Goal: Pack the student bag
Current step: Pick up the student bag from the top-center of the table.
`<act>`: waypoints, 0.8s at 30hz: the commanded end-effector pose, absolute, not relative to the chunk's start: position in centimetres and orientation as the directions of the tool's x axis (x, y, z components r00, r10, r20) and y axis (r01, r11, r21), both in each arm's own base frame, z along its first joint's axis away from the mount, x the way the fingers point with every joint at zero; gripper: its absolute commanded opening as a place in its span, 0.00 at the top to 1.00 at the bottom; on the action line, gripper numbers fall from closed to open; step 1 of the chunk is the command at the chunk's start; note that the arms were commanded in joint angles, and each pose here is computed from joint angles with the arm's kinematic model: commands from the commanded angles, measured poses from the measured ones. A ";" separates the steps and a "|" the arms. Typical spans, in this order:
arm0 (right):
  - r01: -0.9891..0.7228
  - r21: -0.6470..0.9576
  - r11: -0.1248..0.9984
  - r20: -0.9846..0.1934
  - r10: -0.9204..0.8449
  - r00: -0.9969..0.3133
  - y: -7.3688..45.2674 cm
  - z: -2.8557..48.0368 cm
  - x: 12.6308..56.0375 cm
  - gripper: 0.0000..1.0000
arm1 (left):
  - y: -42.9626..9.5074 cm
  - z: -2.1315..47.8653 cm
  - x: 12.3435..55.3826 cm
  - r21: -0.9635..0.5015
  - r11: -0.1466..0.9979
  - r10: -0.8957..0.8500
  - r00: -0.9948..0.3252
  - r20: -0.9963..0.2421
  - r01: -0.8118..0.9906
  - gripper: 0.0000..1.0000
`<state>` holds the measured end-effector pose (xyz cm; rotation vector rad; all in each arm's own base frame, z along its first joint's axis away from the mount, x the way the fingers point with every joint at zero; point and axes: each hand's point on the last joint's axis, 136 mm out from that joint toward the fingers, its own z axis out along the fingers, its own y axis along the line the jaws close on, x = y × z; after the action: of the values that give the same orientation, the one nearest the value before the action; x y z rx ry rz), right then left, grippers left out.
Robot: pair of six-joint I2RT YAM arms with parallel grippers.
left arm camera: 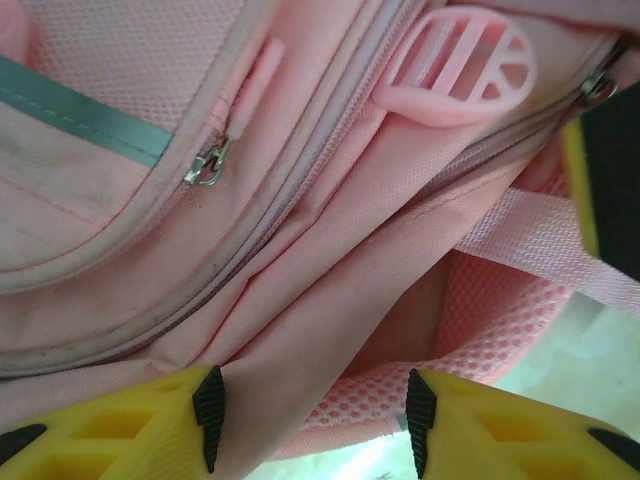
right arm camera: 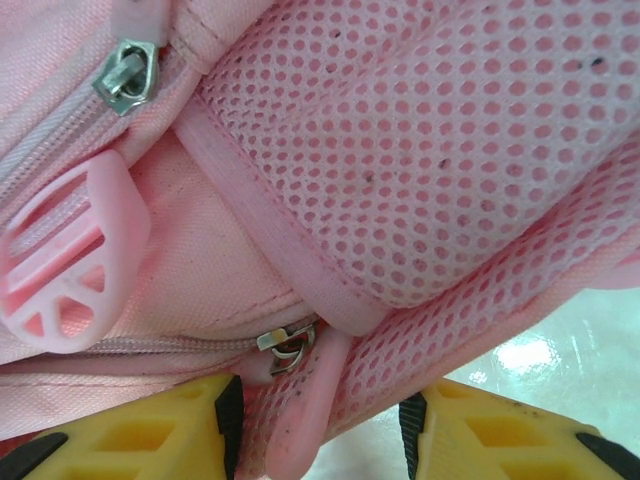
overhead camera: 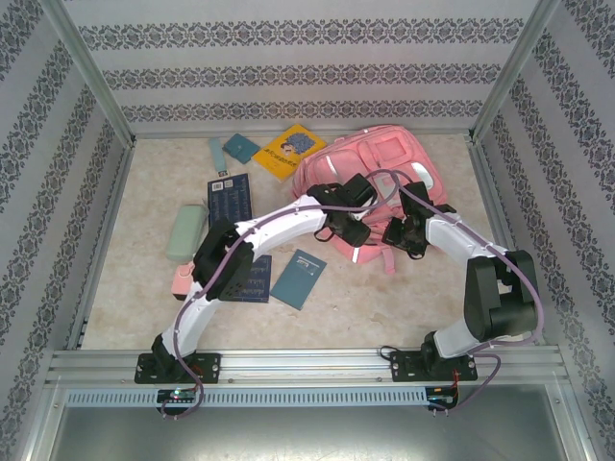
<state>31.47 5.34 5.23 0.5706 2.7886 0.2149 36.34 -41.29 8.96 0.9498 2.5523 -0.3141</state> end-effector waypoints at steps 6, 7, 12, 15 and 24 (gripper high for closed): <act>0.388 0.211 0.897 -0.197 0.428 -0.882 5.3 4.3 30.1 0.52 | -41.8 7.1 37.2 0.165 0.632 0.746 -0.537 -0.394 0.757 0.46; 0.389 0.218 0.895 -0.196 0.430 -0.881 5.4 4.4 30.0 0.52 | -41.9 7.0 37.2 0.193 0.619 0.760 -0.519 -0.392 0.761 0.45; 0.403 0.242 0.883 -0.203 0.452 -0.869 5.2 5.3 29.8 0.52 | -42.6 8.1 37.6 0.270 0.585 0.787 -0.454 -0.417 0.765 0.41; 0.420 0.252 0.872 -0.231 0.476 -0.849 4.6 6.6 29.9 0.51 | -43.2 9.2 37.8 0.270 0.578 0.784 -0.432 -0.445 0.770 0.39; 0.454 0.284 0.844 -0.292 0.527 -0.798 2.9 9.5 30.2 0.47 | -44.0 6.2 37.3 0.261 0.498 0.835 -0.376 -0.402 0.827 0.33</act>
<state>30.27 3.36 8.50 0.7102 2.6820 0.2853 38.13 -43.40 8.66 1.2431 2.2826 -0.0089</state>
